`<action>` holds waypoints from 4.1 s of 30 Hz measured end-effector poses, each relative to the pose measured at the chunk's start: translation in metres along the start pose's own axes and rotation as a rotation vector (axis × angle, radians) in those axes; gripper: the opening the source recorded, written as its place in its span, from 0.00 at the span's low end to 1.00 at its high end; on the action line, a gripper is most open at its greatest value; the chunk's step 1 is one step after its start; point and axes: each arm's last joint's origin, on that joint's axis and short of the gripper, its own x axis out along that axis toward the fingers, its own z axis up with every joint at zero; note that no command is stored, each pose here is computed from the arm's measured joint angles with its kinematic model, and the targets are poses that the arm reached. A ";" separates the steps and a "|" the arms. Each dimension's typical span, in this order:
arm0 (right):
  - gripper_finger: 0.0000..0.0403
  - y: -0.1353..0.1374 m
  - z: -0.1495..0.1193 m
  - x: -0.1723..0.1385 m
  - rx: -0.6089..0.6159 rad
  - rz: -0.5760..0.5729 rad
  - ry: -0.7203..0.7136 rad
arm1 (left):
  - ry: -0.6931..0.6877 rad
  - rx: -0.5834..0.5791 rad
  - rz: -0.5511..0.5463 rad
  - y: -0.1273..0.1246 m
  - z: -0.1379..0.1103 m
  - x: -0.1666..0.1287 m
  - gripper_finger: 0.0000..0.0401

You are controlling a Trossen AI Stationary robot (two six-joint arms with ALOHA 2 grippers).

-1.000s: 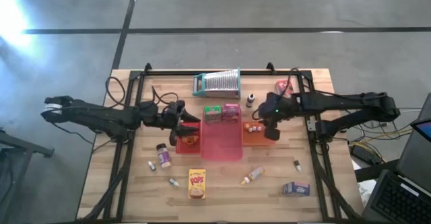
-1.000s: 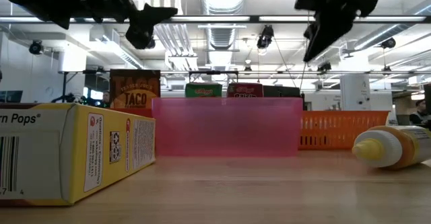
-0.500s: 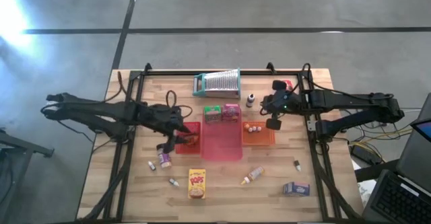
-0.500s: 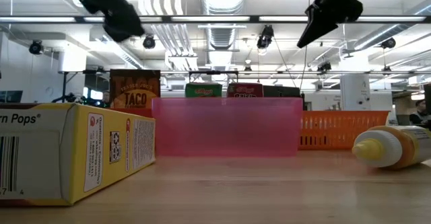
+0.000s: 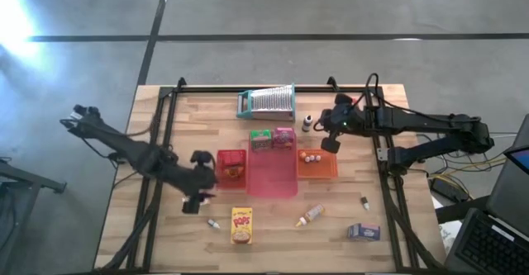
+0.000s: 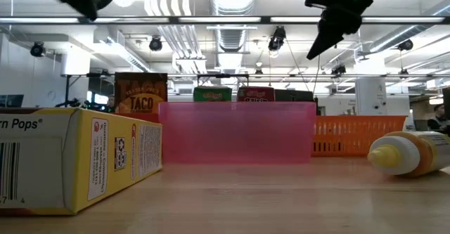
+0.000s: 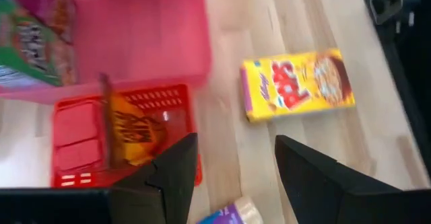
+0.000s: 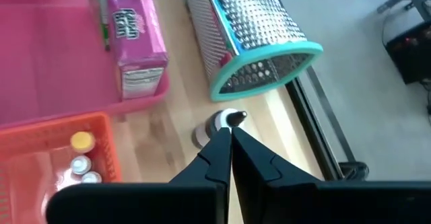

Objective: Pick & Place Kitchen Items
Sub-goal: Put the small green food coloring bottle into the orange bin

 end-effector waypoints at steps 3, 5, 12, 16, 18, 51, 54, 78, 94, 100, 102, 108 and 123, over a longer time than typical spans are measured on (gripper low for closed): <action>0.02 -0.003 0.001 0.001 0.014 -0.008 -0.008 | 0.042 0.047 -0.017 -0.014 -0.003 0.009 0.51; 0.02 -0.003 0.001 0.001 0.020 -0.009 -0.007 | 0.078 0.075 -0.021 -0.022 -0.006 0.017 0.51; 0.02 -0.003 0.001 0.001 0.035 0.000 -0.010 | 0.240 0.128 -0.003 -0.043 -0.016 0.054 0.51; 0.02 -0.003 0.001 0.001 0.035 0.001 -0.010 | 0.347 0.114 -0.035 -0.054 -0.023 0.076 0.51; 0.02 -0.003 0.001 0.001 0.040 0.001 -0.010 | 0.393 0.100 -0.053 -0.059 -0.026 0.085 0.51; 0.02 -0.002 0.001 0.001 0.042 0.004 -0.009 | 0.549 0.105 -0.059 -0.084 -0.047 0.146 0.51; 0.02 -0.002 0.001 0.001 0.041 0.004 -0.009 | 0.554 0.107 -0.058 -0.085 -0.048 0.148 0.50; 0.02 -0.001 0.001 0.001 0.012 0.046 -0.014 | 0.519 0.084 -0.120 -0.092 -0.033 0.143 0.24; 0.02 0.049 0.020 -0.022 -0.205 0.525 -0.317 | 0.036 0.011 -0.111 -0.061 0.041 0.086 0.24; 0.02 0.067 0.020 -0.034 -0.151 0.512 -0.322 | -0.176 -0.112 0.102 -0.023 0.065 0.070 0.24; 0.02 0.071 0.020 -0.039 -0.162 0.468 -0.321 | -0.213 -0.186 0.135 -0.006 0.072 0.069 0.24; 0.02 0.070 0.028 -0.054 -0.169 0.381 -0.335 | -0.257 -0.312 0.204 0.036 0.085 0.076 0.24; 0.27 0.065 0.042 -0.071 -0.063 0.489 -0.359 | -0.435 -0.112 0.164 0.046 0.123 0.094 0.23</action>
